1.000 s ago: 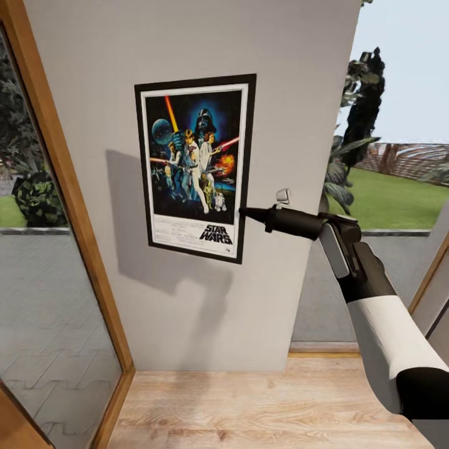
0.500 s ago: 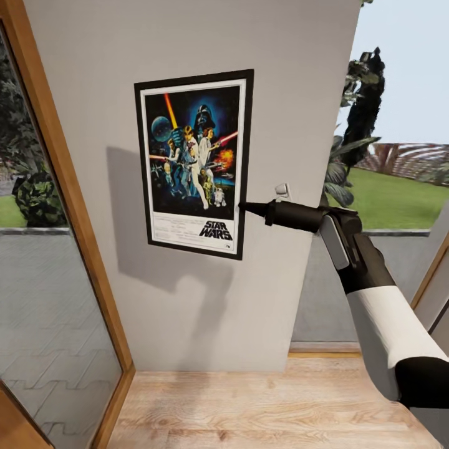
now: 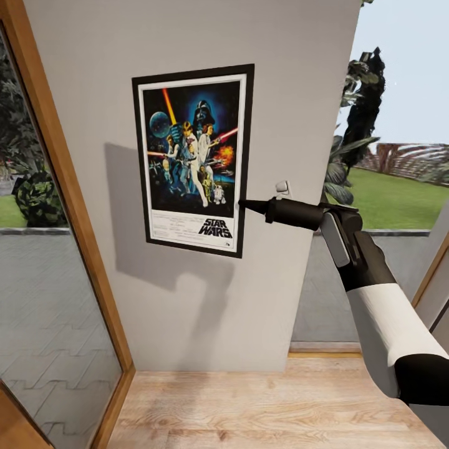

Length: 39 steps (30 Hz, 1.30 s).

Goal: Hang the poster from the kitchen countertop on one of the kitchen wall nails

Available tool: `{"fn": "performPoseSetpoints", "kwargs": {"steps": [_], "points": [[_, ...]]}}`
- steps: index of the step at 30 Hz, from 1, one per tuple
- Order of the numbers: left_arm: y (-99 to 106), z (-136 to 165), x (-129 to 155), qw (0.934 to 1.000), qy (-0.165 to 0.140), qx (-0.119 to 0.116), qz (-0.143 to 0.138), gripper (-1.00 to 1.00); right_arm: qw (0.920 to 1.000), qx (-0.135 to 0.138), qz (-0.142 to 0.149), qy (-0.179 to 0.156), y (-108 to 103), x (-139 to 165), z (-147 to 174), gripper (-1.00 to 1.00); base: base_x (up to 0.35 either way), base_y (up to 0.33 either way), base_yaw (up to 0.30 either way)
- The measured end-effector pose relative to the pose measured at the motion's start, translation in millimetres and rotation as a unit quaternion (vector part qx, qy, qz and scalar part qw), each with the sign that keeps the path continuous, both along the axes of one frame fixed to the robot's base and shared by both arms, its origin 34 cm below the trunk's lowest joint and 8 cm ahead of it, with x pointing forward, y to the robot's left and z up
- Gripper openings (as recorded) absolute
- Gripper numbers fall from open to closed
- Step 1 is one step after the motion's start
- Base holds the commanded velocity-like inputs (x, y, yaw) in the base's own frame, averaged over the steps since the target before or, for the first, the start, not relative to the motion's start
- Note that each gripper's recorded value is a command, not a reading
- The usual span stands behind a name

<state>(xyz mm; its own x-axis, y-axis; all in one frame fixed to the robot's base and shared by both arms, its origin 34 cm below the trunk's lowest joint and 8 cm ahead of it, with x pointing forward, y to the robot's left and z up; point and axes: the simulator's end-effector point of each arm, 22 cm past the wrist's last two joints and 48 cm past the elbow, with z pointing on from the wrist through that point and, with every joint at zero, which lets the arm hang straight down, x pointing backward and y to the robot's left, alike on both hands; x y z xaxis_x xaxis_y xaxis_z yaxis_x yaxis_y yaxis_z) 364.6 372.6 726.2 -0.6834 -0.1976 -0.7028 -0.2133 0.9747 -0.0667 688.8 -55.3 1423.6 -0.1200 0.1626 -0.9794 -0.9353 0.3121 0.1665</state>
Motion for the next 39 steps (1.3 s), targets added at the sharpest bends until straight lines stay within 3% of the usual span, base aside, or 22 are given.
{"fn": "performPoseSetpoints", "kwargs": {"steps": [15,32,39], "points": [[0,0,0,1.0,0.0,0.0,0.0,1.0,0.9998,0.002,0.02,-0.003,3,-8,1,-1.0,0.0,0.0,0.0],[0,0,0,1.0,0.0,0.0,0.0,1.0,0.9997,0.003,0.023,-0.004,3,-10,1,-1.0,0.0,0.0,0.0],[0,0,0,1.0,0.0,0.0,0.0,1.0,0.9991,0.004,0.041,-0.006,4,-17,2,-1.0,0.0,0.0,0.0]]}}
